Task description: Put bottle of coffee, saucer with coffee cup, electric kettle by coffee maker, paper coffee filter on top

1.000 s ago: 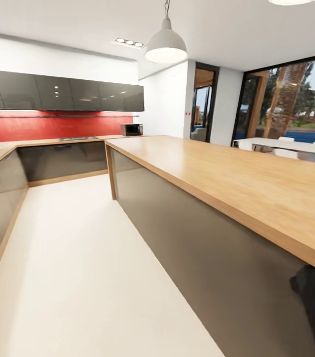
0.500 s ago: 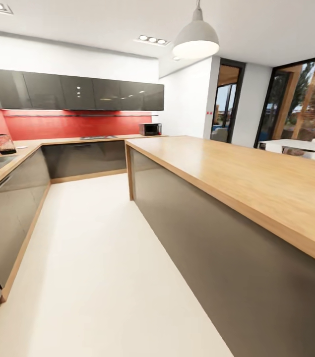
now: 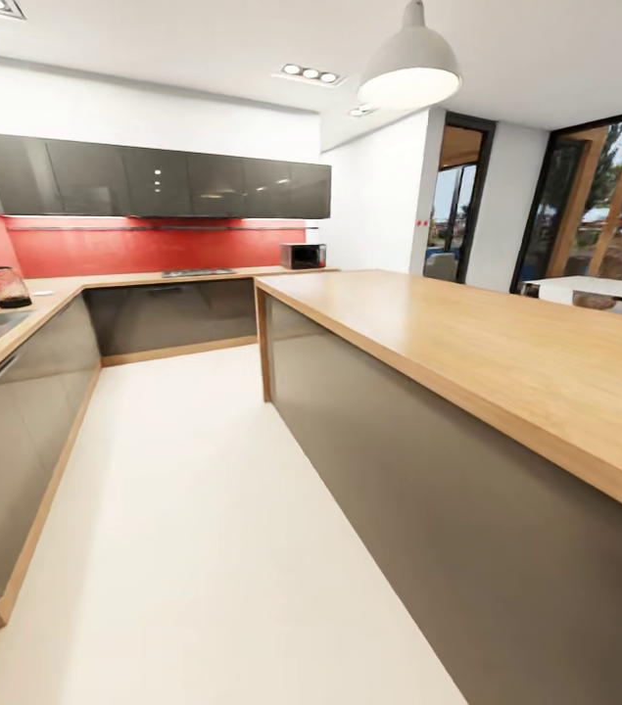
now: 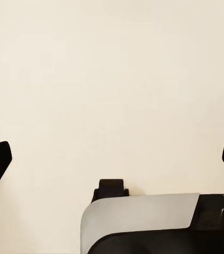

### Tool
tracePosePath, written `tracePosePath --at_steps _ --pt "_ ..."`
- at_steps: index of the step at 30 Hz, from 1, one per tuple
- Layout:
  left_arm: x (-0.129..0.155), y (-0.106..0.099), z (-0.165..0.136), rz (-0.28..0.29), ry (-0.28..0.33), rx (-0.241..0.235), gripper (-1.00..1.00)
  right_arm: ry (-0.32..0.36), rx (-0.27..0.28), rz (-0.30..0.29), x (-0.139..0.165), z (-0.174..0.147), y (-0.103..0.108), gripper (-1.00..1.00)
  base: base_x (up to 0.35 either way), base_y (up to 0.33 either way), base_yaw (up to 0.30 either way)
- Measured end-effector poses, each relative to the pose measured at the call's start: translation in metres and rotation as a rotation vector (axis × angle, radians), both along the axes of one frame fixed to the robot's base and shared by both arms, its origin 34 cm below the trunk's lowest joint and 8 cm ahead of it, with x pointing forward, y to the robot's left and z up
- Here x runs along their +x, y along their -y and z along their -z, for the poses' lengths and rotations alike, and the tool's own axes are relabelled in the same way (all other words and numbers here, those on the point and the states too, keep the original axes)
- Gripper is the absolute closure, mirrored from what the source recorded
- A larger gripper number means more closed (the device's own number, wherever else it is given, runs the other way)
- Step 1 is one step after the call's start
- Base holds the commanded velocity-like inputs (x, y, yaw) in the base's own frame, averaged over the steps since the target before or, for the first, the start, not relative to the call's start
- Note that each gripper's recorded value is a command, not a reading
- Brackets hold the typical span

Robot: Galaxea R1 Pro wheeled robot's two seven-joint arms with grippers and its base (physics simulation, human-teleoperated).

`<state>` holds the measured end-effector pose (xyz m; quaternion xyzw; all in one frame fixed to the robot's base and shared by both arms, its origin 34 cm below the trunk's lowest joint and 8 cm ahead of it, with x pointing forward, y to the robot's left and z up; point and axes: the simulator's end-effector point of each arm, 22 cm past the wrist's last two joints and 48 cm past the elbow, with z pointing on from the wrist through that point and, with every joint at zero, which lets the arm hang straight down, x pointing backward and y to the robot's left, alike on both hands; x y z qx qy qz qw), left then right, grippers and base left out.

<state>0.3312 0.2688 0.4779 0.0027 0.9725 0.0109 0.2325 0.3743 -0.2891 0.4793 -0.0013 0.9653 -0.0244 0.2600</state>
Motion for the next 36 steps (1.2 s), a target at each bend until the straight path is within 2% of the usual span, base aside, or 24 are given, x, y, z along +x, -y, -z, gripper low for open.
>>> tracePosePath --at_steps 5,15,23,36 --pt "0.003 0.0 -0.001 0.0 0.007 -0.001 -1.0 0.003 0.005 0.003 0.001 0.0 -0.004 -1.0 0.241 0.19 0.193" --pt "0.004 0.004 -0.002 0.002 0.009 -0.005 -1.0 -0.002 0.012 -0.001 -0.001 0.001 -0.012 -1.0 0.069 0.025 0.227" --pt "0.003 0.004 -0.001 0.001 0.007 -0.005 -1.0 -0.003 0.011 -0.008 -0.002 0.001 -0.012 -1.0 0.316 0.0 0.049" --pt "0.002 0.003 -0.001 0.0 0.006 -0.005 -1.0 -0.002 0.01 -0.008 -0.001 0.001 -0.012 -1.0 0.327 0.0 0.221"
